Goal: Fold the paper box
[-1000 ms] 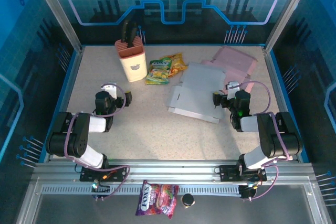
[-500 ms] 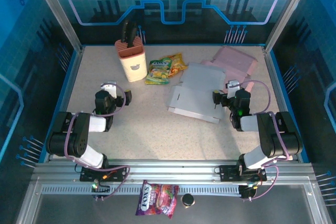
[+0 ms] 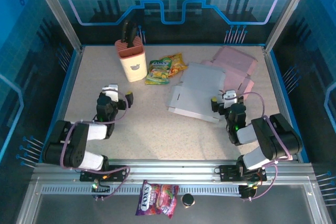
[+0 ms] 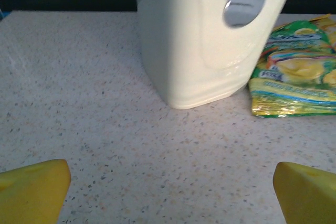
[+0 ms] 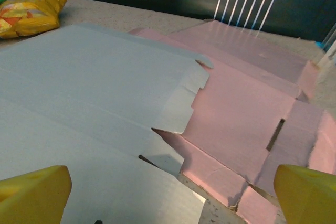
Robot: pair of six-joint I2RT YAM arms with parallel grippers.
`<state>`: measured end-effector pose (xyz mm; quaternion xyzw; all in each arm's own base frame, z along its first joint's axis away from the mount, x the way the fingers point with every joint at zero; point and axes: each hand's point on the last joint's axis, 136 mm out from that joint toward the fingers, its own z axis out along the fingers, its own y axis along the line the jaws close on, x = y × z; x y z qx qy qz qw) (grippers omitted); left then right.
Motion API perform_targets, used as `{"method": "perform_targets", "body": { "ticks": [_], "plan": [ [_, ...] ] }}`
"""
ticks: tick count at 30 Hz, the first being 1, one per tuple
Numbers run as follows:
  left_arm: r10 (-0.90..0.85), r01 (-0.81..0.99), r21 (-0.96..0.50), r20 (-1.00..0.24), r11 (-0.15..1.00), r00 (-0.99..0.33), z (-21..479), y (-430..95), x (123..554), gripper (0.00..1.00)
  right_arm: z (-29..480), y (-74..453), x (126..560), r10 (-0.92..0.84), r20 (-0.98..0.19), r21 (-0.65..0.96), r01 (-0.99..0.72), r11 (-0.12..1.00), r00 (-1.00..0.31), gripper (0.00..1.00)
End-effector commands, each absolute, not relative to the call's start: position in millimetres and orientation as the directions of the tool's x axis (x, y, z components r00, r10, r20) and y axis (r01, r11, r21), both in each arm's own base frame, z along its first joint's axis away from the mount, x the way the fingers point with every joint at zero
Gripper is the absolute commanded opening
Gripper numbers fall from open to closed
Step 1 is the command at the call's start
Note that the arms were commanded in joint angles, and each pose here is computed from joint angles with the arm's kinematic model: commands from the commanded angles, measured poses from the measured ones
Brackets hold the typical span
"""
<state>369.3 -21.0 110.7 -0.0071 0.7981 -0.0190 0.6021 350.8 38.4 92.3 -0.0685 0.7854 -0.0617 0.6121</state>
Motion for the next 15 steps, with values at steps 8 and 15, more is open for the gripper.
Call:
{"method": "perform_targets", "body": {
  "ticks": [8, 15],
  "plan": [
    [-0.247, -0.274, -0.185, -0.945, 0.944, -0.212, 202.7, -16.1, 342.3, 0.99, 297.9, 41.0, 349.8, -0.129, -0.992, -0.125, 0.212, 0.969, 0.006, 1.00],
    [-0.797, -0.393, -0.718, -0.383, 0.575, -0.467, 180.3, -68.6, 337.8, 0.99, 264.7, 27.4, 316.5, 0.548, -0.703, 0.471, 0.279, 0.837, -0.454, 1.00]
  ]
}}
